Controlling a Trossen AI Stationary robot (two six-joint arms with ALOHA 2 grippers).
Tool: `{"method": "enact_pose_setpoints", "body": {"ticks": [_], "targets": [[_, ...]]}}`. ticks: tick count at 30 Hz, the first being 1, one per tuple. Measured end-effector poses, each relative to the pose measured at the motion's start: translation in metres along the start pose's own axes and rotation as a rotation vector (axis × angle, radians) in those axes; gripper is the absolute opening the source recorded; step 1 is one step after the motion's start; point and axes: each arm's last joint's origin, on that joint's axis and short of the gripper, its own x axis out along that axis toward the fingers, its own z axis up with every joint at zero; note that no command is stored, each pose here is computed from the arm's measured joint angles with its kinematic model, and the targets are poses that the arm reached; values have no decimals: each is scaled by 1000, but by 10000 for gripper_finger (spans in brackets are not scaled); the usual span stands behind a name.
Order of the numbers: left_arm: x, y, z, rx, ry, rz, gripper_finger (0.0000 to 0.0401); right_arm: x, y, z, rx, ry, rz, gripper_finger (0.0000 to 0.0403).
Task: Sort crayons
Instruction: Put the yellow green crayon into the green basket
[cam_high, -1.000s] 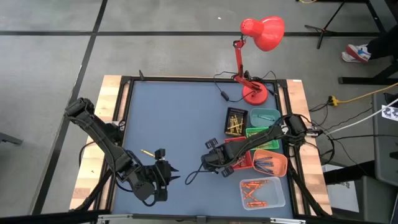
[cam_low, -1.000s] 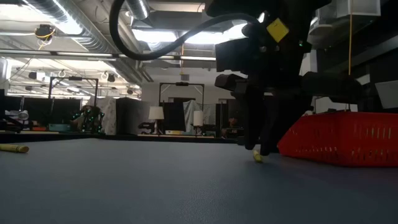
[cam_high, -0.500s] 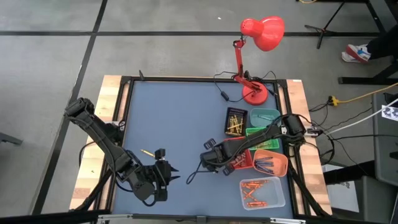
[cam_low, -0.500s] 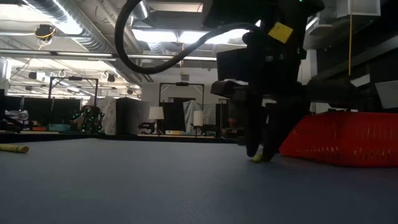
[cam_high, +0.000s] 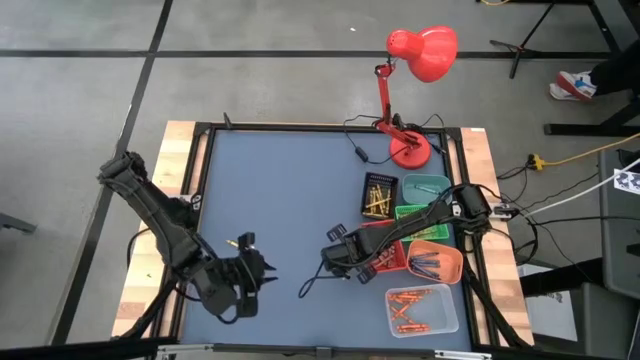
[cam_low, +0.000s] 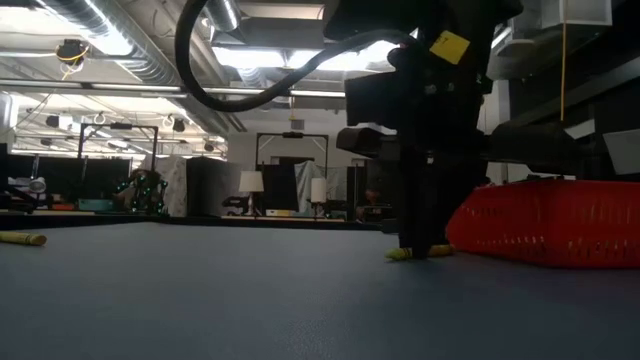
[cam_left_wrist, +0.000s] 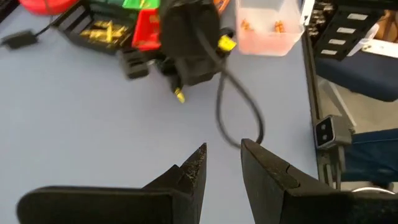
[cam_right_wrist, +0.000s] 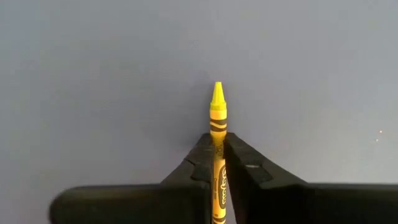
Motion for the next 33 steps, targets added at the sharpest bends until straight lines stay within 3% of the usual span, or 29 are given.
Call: {"method": "enact_pose_setpoints", "body": {"ticks": [8, 13, 18, 25, 33], "targets": [[-33, 35, -2, -77, 77, 96, 85, 0, 0, 0, 52, -3, 7, 13], [-39, 51, -4, -117, 120, 175, 85, -5, -1, 3, 81, -27, 25, 7], [-40, 60, -9, -86, 191, 246, 85, -21, -6, 17, 109, -101, 52, 12], [-28, 72, -33, -93, 315, 327, 85, -59, -14, 33, 120, -140, 105, 13], [-1, 91, -68, -95, 452, 409, 85, -100, -17, 32, 191, -48, 150, 14]]}}
